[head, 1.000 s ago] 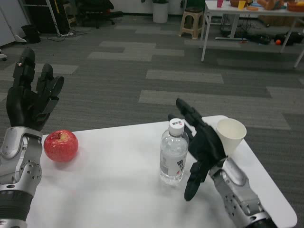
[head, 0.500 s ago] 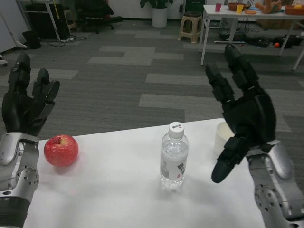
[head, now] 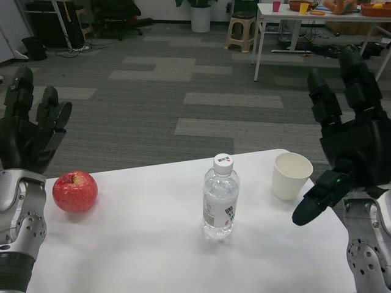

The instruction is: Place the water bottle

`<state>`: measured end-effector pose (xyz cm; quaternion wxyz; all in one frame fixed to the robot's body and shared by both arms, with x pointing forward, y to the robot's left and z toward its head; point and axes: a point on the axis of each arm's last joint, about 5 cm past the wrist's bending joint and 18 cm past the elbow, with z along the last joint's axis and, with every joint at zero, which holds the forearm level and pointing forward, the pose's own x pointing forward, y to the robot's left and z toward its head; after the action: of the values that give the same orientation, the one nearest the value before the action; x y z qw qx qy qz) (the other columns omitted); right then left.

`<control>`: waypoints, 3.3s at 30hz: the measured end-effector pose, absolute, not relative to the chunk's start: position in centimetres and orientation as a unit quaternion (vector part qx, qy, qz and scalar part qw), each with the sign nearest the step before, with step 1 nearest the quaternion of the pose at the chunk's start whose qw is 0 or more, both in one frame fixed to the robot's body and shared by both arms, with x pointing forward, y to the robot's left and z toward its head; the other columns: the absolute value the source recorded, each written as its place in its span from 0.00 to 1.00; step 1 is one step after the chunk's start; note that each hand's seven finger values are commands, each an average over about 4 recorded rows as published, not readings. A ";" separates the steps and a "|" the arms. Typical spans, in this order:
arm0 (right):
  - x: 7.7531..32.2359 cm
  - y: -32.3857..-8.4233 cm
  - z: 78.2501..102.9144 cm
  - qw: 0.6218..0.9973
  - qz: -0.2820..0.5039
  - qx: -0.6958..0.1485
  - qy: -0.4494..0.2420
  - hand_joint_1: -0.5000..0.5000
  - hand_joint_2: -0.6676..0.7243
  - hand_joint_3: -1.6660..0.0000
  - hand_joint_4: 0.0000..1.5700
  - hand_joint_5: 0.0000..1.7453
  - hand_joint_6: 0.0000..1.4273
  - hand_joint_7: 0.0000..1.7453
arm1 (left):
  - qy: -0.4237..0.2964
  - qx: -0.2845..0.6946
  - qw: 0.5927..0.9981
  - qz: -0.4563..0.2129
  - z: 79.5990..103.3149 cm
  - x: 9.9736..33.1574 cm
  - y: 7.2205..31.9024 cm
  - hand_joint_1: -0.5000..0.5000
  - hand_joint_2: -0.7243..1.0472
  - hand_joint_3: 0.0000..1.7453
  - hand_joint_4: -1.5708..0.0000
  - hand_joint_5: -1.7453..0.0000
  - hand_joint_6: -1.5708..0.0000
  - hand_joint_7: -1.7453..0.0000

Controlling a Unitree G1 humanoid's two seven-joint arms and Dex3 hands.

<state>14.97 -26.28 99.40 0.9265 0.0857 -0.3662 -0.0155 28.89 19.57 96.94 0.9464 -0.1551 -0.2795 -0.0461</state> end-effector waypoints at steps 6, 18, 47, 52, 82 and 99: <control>15.0 -26.3 99.4 0.926 -0.016 0.087 -0.366 0.08 0.85 1.00 0.00 0.00 0.00 0.00 | -0.279 -0.155 0.946 -0.047 96.9 28.9 19.5 0.00 1.00 0.05 1.00 1.00 1.00 1.00; 15.2 -26.0 99.1 0.930 -0.013 0.083 -0.358 0.08 0.84 1.00 0.00 0.00 0.00 0.00 | -0.277 -0.153 0.947 -0.055 96.9 28.9 19.2 0.00 1.00 0.05 1.00 1.00 1.00 1.00; 16.3 -25.1 99.3 0.933 0.016 0.089 -0.347 0.12 0.82 1.00 0.00 0.00 0.00 0.00 | -0.276 -0.147 0.947 -0.080 97.0 29.1 18.5 0.00 1.00 0.05 1.00 1.00 1.00 1.00; 16.4 -25.0 99.3 0.933 0.017 0.089 -0.347 0.12 0.82 1.00 0.00 0.00 0.00 0.00 | -0.276 -0.146 0.947 -0.080 97.0 29.1 18.6 0.00 1.00 0.05 1.00 1.00 1.00 1.00; 17.3 -23.6 99.1 0.946 0.054 0.065 -0.312 0.12 0.82 1.00 0.00 0.00 0.00 0.00 | -0.263 -0.125 0.946 -0.142 96.9 29.1 16.7 0.00 1.00 0.03 1.00 1.00 1.00 1.00; 18.1 -22.9 98.8 0.945 0.059 0.082 -0.311 0.12 0.81 1.00 0.00 0.00 0.00 0.00 | -0.259 -0.168 0.930 -0.198 95.9 26.8 13.0 0.00 1.00 0.04 1.00 1.00 1.00 1.00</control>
<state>18.07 -22.93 98.76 0.9451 0.0822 -0.3106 0.0594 26.84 13.02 95.86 0.9304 -0.1678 -0.2590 -0.1978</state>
